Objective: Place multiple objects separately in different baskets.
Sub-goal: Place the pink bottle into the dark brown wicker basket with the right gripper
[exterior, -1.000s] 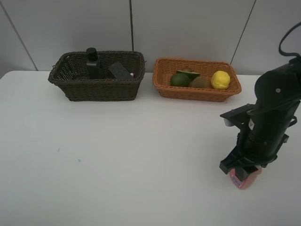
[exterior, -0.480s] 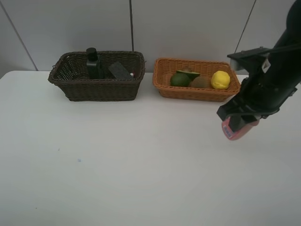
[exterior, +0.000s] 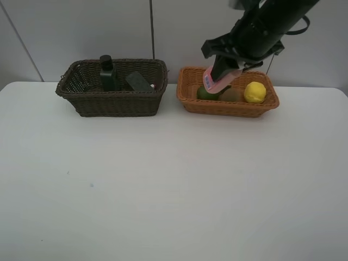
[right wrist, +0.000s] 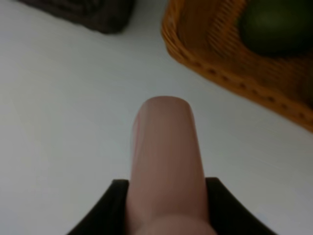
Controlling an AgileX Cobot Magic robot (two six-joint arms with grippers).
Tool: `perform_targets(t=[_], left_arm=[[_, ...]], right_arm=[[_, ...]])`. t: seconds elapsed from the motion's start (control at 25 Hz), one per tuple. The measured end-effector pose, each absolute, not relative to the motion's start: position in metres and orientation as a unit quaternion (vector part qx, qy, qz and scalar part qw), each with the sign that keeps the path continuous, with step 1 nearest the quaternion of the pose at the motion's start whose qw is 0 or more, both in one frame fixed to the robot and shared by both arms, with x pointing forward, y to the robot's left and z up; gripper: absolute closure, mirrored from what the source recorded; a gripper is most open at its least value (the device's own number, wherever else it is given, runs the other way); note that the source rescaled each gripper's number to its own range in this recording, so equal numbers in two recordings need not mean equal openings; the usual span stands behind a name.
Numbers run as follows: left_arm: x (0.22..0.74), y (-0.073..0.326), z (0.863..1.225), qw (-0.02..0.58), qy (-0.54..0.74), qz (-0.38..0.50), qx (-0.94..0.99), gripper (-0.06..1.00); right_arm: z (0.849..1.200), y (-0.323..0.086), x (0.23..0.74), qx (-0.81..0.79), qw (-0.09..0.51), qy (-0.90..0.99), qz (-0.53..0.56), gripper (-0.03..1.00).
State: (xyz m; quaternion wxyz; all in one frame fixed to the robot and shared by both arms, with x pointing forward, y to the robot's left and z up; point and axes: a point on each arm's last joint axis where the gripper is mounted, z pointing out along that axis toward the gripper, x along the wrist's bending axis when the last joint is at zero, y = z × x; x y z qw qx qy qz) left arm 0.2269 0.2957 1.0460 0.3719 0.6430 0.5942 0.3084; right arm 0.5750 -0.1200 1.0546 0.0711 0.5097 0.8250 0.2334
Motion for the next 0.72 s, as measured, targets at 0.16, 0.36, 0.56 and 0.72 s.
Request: perform_targets(t=[0.16,0.36,0.56,0.72], left_arm=[[0.227,0.296,1.046,0.372,0.594,0.308,0.643,-0.06],[0.227,0.296,1.046,0.372,0.594,0.308,0.643,-0.06],[0.227,0.296,1.046,0.372,0.594,0.308,0.643,-0.06],[0.227,0.296,1.046,0.372,0.594,0.308,0.643,-0.06]], right_arm=[[1.045,-0.089,0.618,0.5,0.049,0.82,0.276,0.97],[1.035,-0.045,0.655,0.462,0.061,0.828,0.312,0.97],[1.01,-0.007,0.678,0.441,0.062,0.832,0.332,0.97],[0.979,0.002,0.692,0.443,0.066,0.829,0.334,0.97]])
